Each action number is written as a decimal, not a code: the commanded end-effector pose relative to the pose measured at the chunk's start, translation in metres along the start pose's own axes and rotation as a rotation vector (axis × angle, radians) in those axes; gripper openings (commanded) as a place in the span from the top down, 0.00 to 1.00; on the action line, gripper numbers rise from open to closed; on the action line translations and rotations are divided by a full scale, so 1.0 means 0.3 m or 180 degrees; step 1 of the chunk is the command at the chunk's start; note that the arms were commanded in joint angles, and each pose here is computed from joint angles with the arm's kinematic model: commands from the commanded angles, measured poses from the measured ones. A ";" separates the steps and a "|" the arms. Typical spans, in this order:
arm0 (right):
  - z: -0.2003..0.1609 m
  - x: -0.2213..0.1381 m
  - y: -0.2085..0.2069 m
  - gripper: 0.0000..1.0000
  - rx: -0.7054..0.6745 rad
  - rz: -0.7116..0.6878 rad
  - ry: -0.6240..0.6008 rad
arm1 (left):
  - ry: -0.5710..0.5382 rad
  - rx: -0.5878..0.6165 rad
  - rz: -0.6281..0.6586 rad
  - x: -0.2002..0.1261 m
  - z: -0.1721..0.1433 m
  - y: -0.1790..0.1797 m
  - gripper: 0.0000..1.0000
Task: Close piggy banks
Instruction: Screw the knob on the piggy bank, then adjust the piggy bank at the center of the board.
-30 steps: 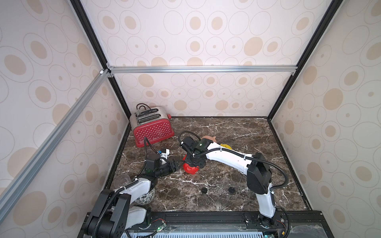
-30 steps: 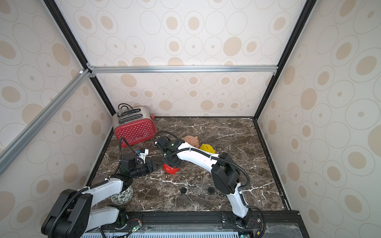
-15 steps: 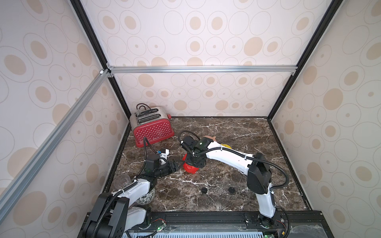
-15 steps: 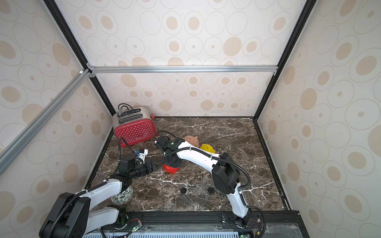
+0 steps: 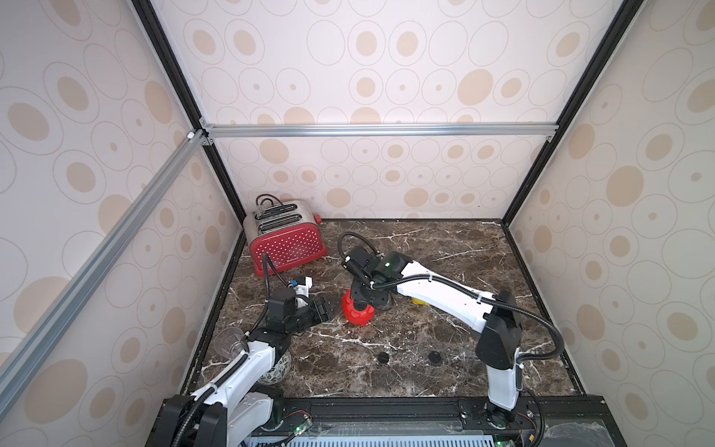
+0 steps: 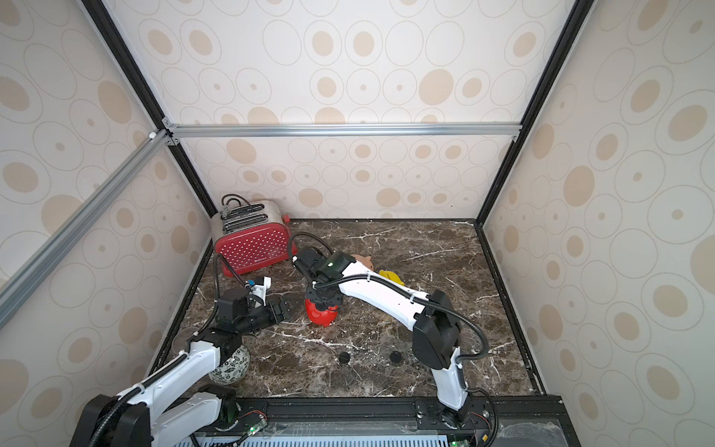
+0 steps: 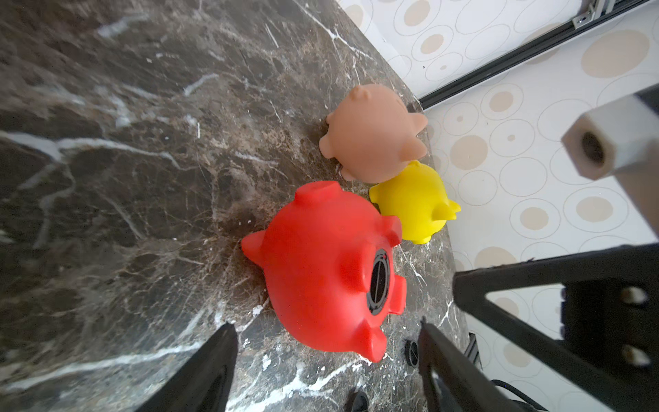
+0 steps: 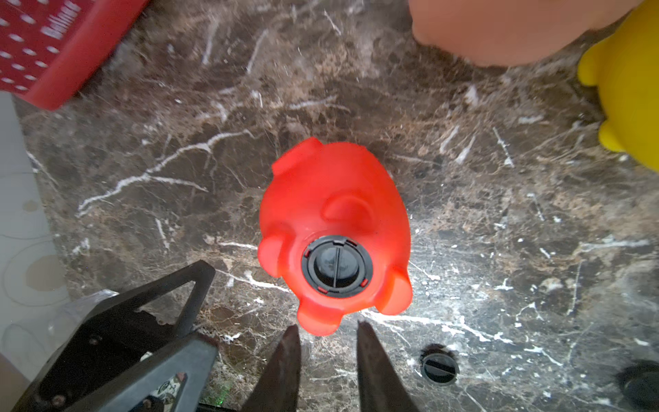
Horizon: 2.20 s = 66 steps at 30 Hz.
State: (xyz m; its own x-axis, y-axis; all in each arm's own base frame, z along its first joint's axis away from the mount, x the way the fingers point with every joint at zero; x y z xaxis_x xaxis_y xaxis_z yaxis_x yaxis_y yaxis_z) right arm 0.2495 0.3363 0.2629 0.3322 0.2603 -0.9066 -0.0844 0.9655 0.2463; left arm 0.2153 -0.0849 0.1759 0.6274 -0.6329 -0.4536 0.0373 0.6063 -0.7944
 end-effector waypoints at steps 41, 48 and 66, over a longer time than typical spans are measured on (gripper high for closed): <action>0.006 0.407 -0.196 0.57 -0.0671 0.0278 0.0359 | -0.0148 0.0246 0.0359 -0.042 0.062 -0.062 0.16; 0.005 0.433 -0.173 0.57 -0.0624 0.0471 0.0439 | -0.0140 0.0231 0.0355 -0.038 0.059 -0.057 0.16; 0.027 0.421 -0.164 0.57 -0.0626 0.0411 0.0402 | -0.0029 0.0166 0.0353 0.025 0.061 -0.019 0.17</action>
State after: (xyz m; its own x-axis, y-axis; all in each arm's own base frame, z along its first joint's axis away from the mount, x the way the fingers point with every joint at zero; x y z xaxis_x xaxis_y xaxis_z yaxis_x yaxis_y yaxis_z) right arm 0.3007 0.3231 0.1397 0.1808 0.4010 -0.8981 -0.3084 0.8902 0.3354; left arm 0.2274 -0.0809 0.1753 0.6146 -0.5352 -0.5795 -0.0491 0.7073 -0.7052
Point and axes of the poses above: each gripper's point midway between its finger pads, its own x axis out along the fingers, its own y axis along the line the jaws close on, z = x × y, the point moved 10 cm from there along -x, back along the fingers, and after that the axes turned 8 degrees about -x, right-handed, at the moved point
